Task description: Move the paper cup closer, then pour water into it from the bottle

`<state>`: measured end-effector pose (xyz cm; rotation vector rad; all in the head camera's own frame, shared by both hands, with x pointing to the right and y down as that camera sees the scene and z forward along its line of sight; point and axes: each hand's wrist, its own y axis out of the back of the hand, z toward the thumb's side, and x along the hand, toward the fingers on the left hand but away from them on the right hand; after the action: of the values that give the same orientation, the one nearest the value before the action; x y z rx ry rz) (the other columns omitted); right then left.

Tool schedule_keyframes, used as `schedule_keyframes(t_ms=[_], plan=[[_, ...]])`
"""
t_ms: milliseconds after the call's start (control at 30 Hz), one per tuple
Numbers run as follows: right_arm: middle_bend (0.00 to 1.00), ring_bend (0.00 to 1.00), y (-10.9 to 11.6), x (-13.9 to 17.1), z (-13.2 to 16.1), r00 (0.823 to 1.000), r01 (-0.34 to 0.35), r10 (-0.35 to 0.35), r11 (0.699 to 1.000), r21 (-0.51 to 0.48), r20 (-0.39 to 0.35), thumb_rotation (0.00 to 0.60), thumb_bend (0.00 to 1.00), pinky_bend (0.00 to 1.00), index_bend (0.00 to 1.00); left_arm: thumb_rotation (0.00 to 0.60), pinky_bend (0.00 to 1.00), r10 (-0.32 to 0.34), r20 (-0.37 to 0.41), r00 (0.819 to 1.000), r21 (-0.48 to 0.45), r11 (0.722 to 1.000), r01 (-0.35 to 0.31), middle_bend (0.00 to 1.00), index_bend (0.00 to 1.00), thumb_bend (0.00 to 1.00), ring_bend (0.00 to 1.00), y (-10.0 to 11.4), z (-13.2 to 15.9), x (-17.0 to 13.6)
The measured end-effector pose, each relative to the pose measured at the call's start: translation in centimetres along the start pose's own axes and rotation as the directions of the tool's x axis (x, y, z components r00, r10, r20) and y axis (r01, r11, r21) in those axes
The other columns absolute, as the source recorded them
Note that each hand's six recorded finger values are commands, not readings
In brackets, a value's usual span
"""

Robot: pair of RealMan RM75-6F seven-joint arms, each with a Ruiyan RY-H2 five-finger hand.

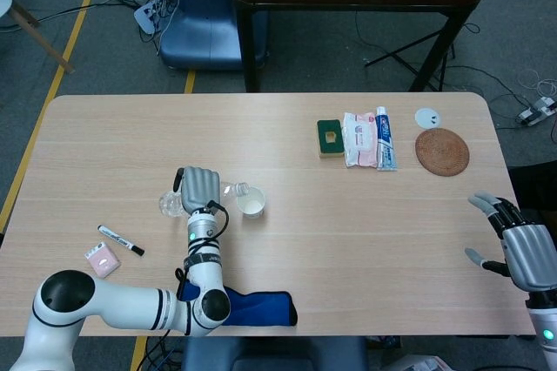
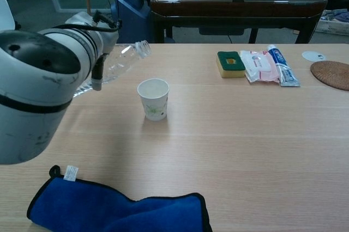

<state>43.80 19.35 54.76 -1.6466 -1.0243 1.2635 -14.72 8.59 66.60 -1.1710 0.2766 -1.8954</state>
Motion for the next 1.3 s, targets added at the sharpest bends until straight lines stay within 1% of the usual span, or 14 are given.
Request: schedule_keyframes(t_ms=[433,767,1300], plan=[[0.20,0.19,0.0,0.0,0.0,1.000,-0.002,0.002,1.000,-0.002,0.000,0.600,0.04,0.46,0.20,0.600,0.55,-0.002,-0.017,1.000,0.036,0.999,0.003,0.66,0.68,0.06,0.56,0.2,0.4,0.2],[0.20,0.19,0.0,0.0,0.0,1.000,-0.003,0.003,1.000,-0.005,-0.001,0.600,0.04,0.46,0.20,0.600,0.55,0.015,-0.031,0.999,0.091,0.996,-0.012,0.66,0.68,0.06,0.56,0.4,0.8,0.2],[0.20,0.19,0.1,0.1,-0.1,1.000,-0.002,0.002,1.000,-0.012,-0.005,0.600,0.04,0.46,0.20,0.600,0.55,0.038,-0.040,0.998,0.153,0.988,-0.031,0.66,0.68,0.06,0.56,0.8,1.6,0.1]])
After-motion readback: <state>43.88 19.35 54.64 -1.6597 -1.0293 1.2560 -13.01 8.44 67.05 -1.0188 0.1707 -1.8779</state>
